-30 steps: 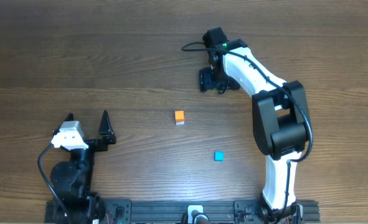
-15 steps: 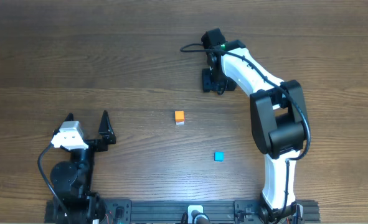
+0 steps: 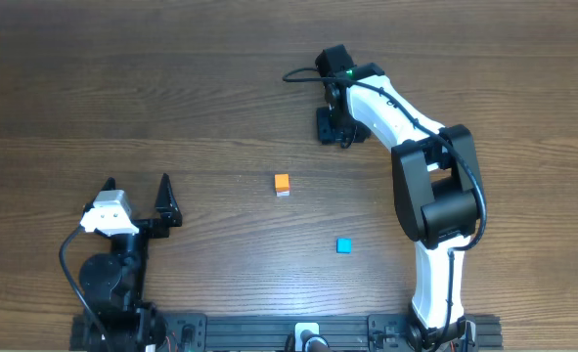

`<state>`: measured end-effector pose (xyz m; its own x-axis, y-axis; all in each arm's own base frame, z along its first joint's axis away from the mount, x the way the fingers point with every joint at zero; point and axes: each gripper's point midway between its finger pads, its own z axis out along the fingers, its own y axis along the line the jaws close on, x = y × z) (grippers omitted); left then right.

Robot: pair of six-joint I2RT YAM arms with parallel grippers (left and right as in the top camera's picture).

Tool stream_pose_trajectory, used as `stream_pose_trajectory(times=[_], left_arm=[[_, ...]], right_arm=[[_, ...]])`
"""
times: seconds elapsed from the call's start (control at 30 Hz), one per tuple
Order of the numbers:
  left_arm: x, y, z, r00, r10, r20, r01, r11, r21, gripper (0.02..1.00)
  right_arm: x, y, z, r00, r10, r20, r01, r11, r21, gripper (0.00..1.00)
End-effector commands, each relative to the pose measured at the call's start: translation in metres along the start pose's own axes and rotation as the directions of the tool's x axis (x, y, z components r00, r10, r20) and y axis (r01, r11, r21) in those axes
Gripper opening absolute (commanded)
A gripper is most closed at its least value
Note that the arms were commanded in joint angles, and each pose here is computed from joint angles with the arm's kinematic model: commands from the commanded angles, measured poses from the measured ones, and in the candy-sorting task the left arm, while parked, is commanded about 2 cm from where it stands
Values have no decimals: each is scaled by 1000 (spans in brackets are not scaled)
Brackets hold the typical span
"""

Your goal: Stack Cubes

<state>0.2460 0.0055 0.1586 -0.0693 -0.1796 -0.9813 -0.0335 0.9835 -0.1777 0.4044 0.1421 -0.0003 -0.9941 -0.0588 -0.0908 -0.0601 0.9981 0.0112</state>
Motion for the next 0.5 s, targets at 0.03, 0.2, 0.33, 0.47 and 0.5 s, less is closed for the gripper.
stream_pose_trajectory(times=[0.03,0.2,0.33,0.47,0.5], left_arm=[[2,-1,0,1000,15,-2,-15,1000,9,1000],[2,-1,0,1000,15,-2,-15,1000,9,998],[2,-1,0,1000,15,-2,-15,1000,9,1000],[2,-1,0,1000,15,-2,-15,1000,9,1000],[2,-1,0,1000,15,-2,-15,1000,9,1000]], right_arm=[[-3,1,5,1000,-5,-1,5,1000,10,391],[-4,1,4,1000,-5,3,5,1000,8,356],[-5,2,3,1000,-5,5,5,1000,8,321],[-5,2,3,1000,-5,5,5,1000,7,277],[-5,2,3,1000,-5,5,5,1000,7,257]])
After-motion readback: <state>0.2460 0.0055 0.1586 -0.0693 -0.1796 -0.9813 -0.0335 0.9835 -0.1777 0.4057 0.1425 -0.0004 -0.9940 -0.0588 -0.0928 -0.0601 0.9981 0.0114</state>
